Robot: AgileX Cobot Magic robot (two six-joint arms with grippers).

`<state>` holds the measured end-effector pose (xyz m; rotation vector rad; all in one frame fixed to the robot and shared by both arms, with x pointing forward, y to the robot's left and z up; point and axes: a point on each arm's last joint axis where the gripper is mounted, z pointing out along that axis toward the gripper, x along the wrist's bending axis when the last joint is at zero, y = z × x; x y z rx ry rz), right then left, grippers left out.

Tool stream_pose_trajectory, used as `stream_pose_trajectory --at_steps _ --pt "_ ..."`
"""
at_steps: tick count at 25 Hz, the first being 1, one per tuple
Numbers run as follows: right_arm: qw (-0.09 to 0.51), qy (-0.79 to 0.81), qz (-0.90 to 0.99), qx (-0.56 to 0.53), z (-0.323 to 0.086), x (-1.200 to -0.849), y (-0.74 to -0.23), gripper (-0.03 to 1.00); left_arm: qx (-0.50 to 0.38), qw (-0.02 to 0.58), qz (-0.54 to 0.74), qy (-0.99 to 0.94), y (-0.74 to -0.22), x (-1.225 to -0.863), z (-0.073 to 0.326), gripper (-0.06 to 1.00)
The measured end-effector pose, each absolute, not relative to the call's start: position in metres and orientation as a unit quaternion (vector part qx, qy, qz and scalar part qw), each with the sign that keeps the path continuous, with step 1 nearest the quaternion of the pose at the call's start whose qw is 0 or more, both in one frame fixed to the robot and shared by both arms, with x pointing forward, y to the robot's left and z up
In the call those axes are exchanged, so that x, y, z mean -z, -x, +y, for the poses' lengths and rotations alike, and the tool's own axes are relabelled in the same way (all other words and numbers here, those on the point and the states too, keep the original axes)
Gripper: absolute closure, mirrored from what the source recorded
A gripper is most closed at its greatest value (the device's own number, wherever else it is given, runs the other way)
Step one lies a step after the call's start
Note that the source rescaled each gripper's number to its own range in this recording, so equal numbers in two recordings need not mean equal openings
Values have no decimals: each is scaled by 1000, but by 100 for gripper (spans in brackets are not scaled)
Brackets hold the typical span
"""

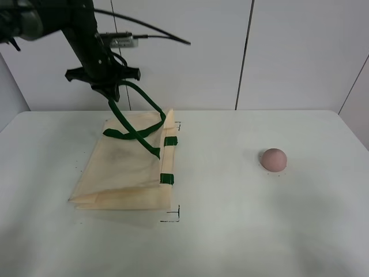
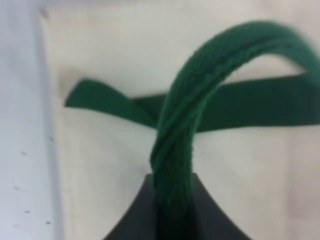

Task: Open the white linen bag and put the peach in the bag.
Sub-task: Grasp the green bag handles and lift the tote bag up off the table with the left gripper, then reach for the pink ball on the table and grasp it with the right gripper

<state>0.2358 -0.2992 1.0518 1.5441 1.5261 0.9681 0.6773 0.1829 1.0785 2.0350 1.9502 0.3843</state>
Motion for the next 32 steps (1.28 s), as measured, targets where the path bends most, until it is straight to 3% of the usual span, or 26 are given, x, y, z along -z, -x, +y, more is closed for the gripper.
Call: stream_pose_trajectory --at_steps 7,20,26,32 --pt "373 -603 596 -378 -299 -1052 -236 -3 -163 217 649 -711 -651 -1156 187 94" --pt "360 -611 604 -364 -299 -1052 -243 -3 -175 283 623 -708 -615 -1210 192 94" --pt "295 -641 642 -299 -298 -1068 -306 -3 -175 283 623 -708 -615 -1210 192 94" --pt "209 -668 684 -207 -297 -1076 -426 -3 -175 282 623 -708 -615 -1210 193 94"
